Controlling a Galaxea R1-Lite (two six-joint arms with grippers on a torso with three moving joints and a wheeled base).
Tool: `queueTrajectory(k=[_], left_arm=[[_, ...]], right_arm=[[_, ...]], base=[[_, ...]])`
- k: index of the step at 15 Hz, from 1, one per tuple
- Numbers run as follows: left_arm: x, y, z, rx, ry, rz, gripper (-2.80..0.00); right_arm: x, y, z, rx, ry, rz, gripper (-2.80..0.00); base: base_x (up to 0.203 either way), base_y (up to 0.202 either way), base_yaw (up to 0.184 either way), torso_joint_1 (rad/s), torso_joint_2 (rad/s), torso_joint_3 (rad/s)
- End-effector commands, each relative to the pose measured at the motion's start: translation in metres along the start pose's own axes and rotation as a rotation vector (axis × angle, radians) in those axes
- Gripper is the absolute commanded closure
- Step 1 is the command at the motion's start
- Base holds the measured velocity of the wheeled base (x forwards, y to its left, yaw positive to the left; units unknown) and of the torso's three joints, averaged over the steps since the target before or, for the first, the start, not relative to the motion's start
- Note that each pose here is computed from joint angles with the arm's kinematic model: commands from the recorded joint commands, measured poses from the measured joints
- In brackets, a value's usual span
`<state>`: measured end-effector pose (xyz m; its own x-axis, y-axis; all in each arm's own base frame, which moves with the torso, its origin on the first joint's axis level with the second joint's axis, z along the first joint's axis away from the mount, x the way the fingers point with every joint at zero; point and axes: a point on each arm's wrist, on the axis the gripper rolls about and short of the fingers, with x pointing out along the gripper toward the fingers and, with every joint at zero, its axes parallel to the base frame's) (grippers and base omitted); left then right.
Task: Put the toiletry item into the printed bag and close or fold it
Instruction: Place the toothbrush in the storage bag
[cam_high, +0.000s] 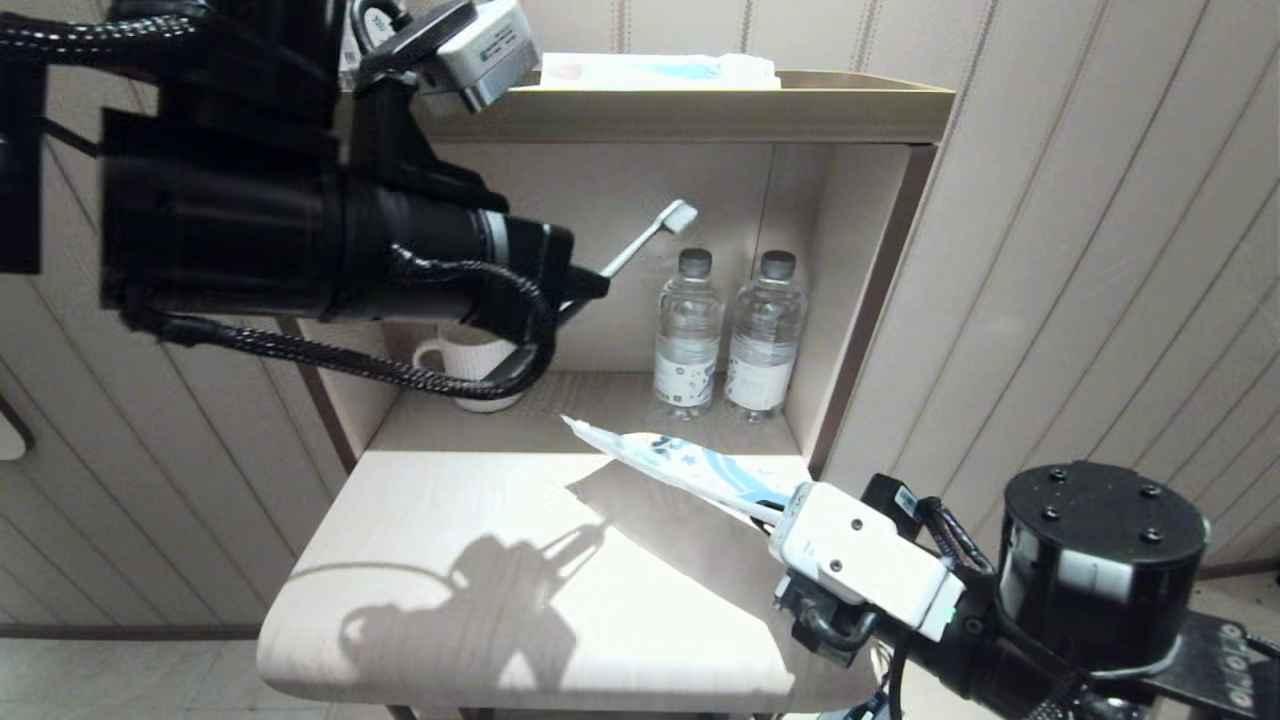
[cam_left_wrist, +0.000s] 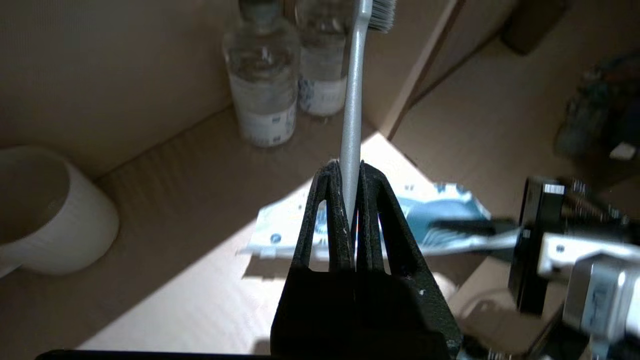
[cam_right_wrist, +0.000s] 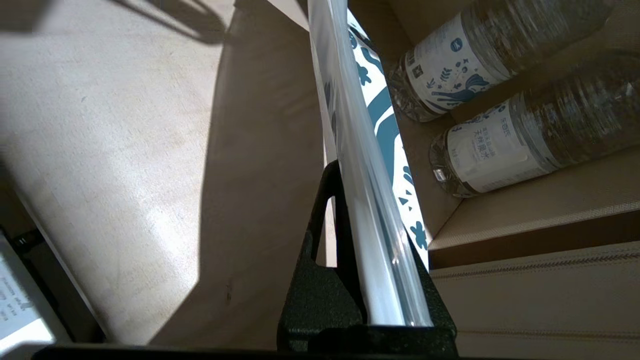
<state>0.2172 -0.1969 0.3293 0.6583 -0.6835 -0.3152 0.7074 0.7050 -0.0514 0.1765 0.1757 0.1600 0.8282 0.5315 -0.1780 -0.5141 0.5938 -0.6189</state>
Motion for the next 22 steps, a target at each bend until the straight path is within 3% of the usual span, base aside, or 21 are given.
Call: queueTrajectory(k=[1, 2, 4, 6, 9, 11, 15, 19, 22], left_arm=[[0.036, -0.007, -0.004, -0.02, -0.007, 0.012, 0.0], [0.051, -0.013, -0.004, -0.049, -0.029, 0.042, 0.0], [0.071, -0.019, -0.002, -0.173, -0.079, 0.089, 0.0], [0.072, -0.019, -0.013, -0.208, -0.047, 0.097, 0.0], [0.058, -0.015, -0.028, -0.234, -0.015, 0.114, 0.0], [0.048, -0.012, -0.028, -0.239, -0.057, 0.116, 0.0], [0.043, -0.007, -0.044, -0.229, -0.001, 0.148, 0.0], [0.045, 0.032, -0.094, -0.25, 0.169, 0.28, 0.0], [0.038, 0.049, -0.104, -0.278, 0.193, 0.327, 0.0]], right_arm=[[0.002, 0.003, 0.0, -0.005, 0.002, 0.008, 0.0], [0.002, 0.003, 0.0, -0.003, 0.0, 0.008, 0.0], [0.002, 0.003, 0.0, 0.011, 0.001, 0.009, 0.0], [0.002, 0.003, 0.0, 0.032, -0.007, 0.015, 0.0], [0.001, 0.004, -0.001, 0.116, -0.01, 0.035, 0.0], [0.0, 0.004, 0.001, 0.169, -0.029, 0.061, 0.0], [-0.007, 0.002, 0.0, 0.192, -0.031, 0.058, 0.0], [-0.029, -0.01, 0.007, 0.307, -0.003, 0.08, 0.0], [-0.046, -0.023, 0.021, 0.398, 0.019, 0.166, 0.0]], base=[[0.0, 0.0, 0.0, 0.0, 0.0, 0.0], [0.0, 0.0, 0.0, 0.0, 0.0, 0.0], [0.0, 0.0, 0.0, 0.0, 0.0, 0.0], [0.0, 0.0, 0.0, 0.0, 0.0, 0.0], [0.0, 0.0, 0.0, 0.0, 0.0, 0.0], [0.0, 0.0, 0.0, 0.0, 0.0, 0.0], [0.0, 0.0, 0.0, 0.0, 0.0, 0.0], [0.0, 0.0, 0.0, 0.0, 0.0, 0.0], [0.0, 0.0, 0.0, 0.0, 0.0, 0.0]])
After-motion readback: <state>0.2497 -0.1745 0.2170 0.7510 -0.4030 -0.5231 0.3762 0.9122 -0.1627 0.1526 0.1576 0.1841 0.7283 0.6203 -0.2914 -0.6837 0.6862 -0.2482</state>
